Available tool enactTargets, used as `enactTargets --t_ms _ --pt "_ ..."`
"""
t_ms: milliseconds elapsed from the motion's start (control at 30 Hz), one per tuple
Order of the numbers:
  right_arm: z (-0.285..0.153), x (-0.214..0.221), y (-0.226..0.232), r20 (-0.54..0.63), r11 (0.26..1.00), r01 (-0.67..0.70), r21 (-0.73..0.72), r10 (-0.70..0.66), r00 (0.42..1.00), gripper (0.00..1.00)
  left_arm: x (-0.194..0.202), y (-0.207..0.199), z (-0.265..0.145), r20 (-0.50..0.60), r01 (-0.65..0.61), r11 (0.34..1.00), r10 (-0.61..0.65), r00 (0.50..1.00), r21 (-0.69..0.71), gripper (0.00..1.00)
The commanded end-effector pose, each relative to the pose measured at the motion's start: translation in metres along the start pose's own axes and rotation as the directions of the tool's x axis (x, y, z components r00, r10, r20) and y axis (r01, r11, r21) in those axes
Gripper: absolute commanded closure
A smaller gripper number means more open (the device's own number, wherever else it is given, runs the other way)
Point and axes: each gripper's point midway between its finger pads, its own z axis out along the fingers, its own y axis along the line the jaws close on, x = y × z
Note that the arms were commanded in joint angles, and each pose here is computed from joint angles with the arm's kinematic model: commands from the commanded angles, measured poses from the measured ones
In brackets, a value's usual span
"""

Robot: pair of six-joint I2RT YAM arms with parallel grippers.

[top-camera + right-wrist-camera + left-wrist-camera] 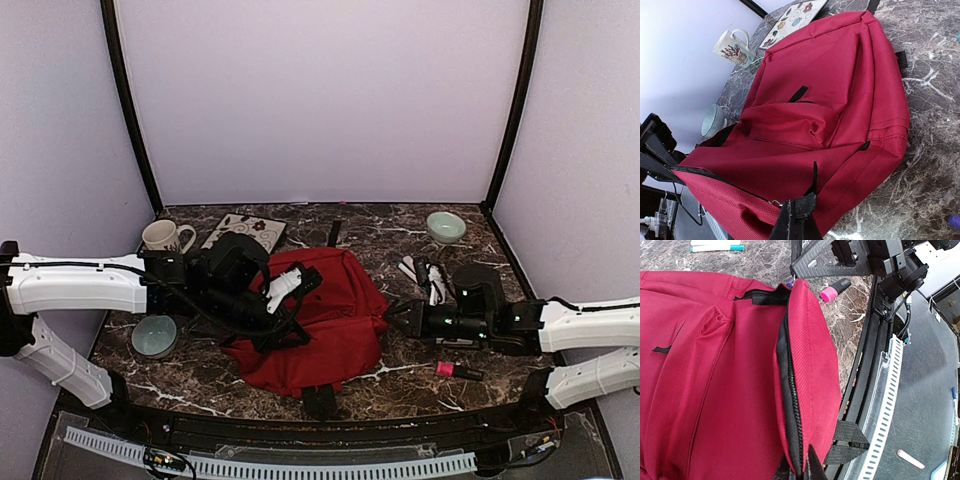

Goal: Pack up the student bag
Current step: Zip the student bag into the largest pocket of the bag, then adjust the student bag at the center of the board.

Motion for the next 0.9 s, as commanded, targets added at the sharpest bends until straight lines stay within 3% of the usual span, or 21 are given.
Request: enactTargets --t_ms 0,133,300,333,467,567,700,867 --pt "-0.006 0.0 -0.075 0.034 0.953 -0.023 0.302 0.013 0.999 1.0 0.05 0.007 -0.022 -0.161 0.046 0.998 -0.052 0.986 -0.043 1.0" --pt "-0.01 0.007 -0.082 0.023 0.945 -0.046 0.325 0.041 0.999 1.0 0.046 0.005 -0.017 -0.157 0.046 0.999 -0.05 0.986 -0.028 0.99" --pt "-0.019 -0.003 -0.083 0.013 0.918 -0.032 0.396 0.03 0.999 0.8 0.046 0.013 -0.016 -0.193 0.087 0.992 -0.103 0.976 -0.09 0.86" --pt "-0.023 -0.005 -0.083 0.01 0.912 -0.025 0.41 0.023 1.0 0.75 0.042 0.013 -0.019 -0.182 0.094 0.991 -0.111 0.977 -0.098 0.8" --pt "-0.036 -0.021 -0.075 0.025 0.901 -0.01 0.433 -0.001 1.0 0.63 0.019 0.012 -0.04 -0.091 0.108 0.986 -0.12 0.989 -0.129 0.36" --pt "-0.044 -0.035 -0.064 0.059 0.912 0.003 0.411 -0.03 0.998 0.54 0.003 0.014 -0.053 -0.03 0.113 0.98 -0.119 0.992 -0.164 0.17" --pt "-0.044 -0.049 -0.049 0.072 0.926 0.051 0.375 -0.083 0.994 0.5 -0.017 0.019 -0.064 0.051 0.145 0.967 -0.137 0.989 -0.209 0.15" --pt "-0.026 -0.049 -0.032 0.01 0.944 0.123 0.307 -0.133 0.991 0.5 -0.006 0.026 -0.044 0.019 0.211 0.952 -0.212 0.977 -0.22 0.2"
